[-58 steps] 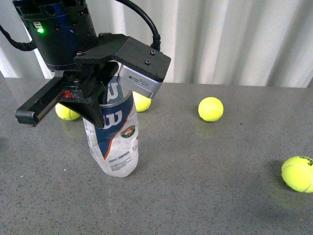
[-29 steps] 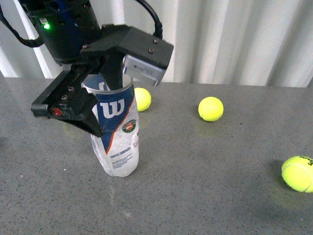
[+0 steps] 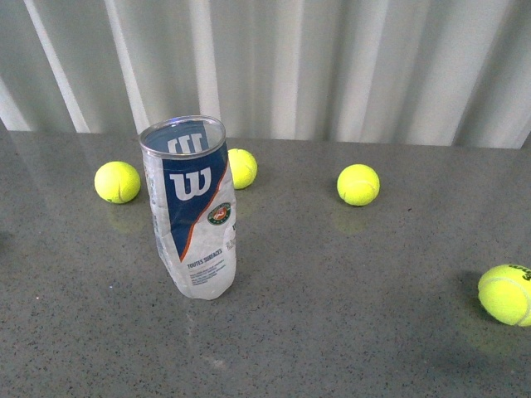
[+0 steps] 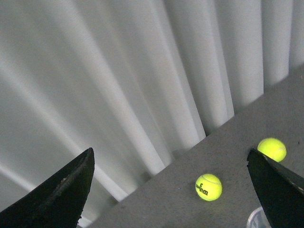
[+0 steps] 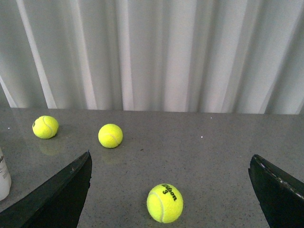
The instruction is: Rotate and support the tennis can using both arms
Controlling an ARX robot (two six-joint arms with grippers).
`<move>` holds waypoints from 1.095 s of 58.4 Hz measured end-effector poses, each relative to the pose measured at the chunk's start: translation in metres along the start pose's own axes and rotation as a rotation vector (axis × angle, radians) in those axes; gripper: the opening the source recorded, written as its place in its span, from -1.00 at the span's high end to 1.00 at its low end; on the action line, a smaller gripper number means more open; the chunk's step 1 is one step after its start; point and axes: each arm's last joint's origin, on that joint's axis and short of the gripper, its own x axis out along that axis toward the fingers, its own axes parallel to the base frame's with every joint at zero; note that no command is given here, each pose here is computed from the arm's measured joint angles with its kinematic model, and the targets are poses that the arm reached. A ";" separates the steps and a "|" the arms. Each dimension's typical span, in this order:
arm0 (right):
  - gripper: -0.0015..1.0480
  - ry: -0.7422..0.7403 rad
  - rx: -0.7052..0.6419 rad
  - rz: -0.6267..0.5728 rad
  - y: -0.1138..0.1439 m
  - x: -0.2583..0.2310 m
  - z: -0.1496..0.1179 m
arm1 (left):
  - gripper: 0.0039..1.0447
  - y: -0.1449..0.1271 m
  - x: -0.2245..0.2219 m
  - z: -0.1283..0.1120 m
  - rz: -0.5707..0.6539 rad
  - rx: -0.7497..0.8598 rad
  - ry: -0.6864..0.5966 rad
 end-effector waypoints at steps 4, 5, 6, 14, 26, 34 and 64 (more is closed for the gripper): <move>-0.86 0.000 0.000 0.000 0.000 0.000 0.000 | -0.87 0.003 -0.026 -0.017 0.068 -0.135 0.001; -0.86 0.000 0.000 0.000 0.000 0.000 0.000 | -0.87 0.004 -0.032 -0.022 0.080 -0.170 -0.002; -0.86 0.000 0.000 0.000 0.000 0.000 0.000 | -0.87 0.004 -0.036 -0.025 0.085 -0.188 -0.003; -0.86 0.000 0.000 0.000 0.000 0.000 0.000 | -0.87 0.013 -0.077 -0.067 0.167 -0.450 0.022; -0.86 0.000 0.000 0.000 0.000 0.000 0.000 | -0.59 0.006 -0.130 -0.131 0.420 -0.535 0.072; -0.86 0.000 0.000 0.000 0.000 0.000 0.000 | -0.08 -0.038 -0.147 -0.152 0.480 -0.489 0.108; -0.86 0.000 0.000 0.000 0.000 0.000 0.000 | 0.94 -0.113 -0.153 -0.139 0.459 -0.457 0.104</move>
